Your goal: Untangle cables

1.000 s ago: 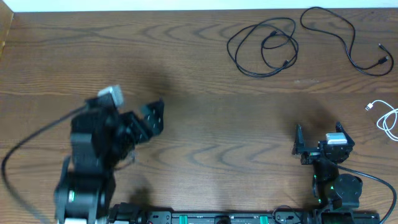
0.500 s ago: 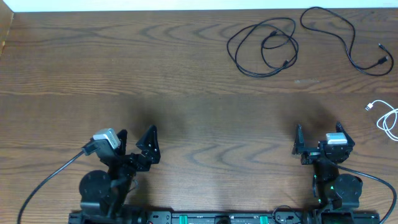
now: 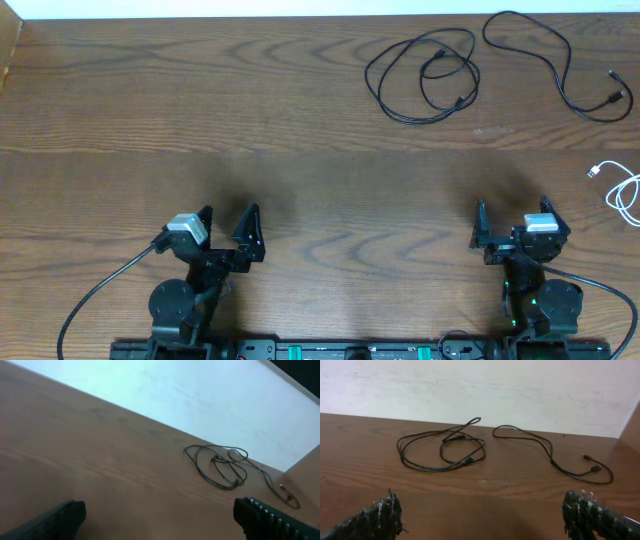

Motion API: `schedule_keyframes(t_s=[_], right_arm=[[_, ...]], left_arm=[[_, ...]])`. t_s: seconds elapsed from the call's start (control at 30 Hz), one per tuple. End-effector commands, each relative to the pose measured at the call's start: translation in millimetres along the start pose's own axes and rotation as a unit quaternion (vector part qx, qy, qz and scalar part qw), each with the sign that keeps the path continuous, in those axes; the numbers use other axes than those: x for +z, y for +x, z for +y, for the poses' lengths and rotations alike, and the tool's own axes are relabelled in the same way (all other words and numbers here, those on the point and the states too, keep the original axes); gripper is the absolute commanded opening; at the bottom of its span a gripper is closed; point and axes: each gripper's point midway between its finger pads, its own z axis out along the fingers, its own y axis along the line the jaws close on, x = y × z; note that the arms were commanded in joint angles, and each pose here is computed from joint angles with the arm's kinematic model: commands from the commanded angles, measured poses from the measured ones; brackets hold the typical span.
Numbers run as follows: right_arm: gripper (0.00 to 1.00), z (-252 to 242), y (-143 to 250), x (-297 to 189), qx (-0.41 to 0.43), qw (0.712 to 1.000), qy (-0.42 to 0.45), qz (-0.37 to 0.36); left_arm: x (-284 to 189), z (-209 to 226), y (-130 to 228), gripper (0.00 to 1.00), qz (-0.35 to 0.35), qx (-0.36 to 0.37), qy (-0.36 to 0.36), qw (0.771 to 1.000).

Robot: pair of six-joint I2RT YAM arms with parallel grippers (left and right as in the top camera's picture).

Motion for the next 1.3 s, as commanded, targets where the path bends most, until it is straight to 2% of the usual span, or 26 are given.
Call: schedule_keyframes(t_s=[0.0, 0.27, 0.47, 0.77, 1.27], right_arm=[[0.99, -0.7, 0.6, -0.3, 0.001, 1.0, 0.003, 0.0], [0.99, -0.7, 0.6, -0.3, 0.001, 1.0, 0.003, 0.0], [0.99, -0.7, 0.6, -0.3, 0.001, 1.0, 0.003, 0.0], [0.99, -0.8, 0.6, -0.3, 0.001, 1.0, 0.003, 0.0], [0.99, -0.7, 0.6, -0.3, 0.001, 1.0, 0.003, 0.0]], left_arm=[[0.5, 2.1, -0.1, 1.0, -0.008, 0.049, -0.003, 0.999], [5.0, 24.3, 6.6, 1.0, -0.016, 0.065, -0.051, 0.996], [12.9, 30.5, 16.0, 1.0, -0.029, 0.085, -0.046, 0.995], [13.7, 24.7, 27.9, 1.0, 0.001, 0.199, -0.025, 0.98], [13.3, 29.4, 25.6, 1.0, -0.003, 0.206, -0.04, 0.978]])
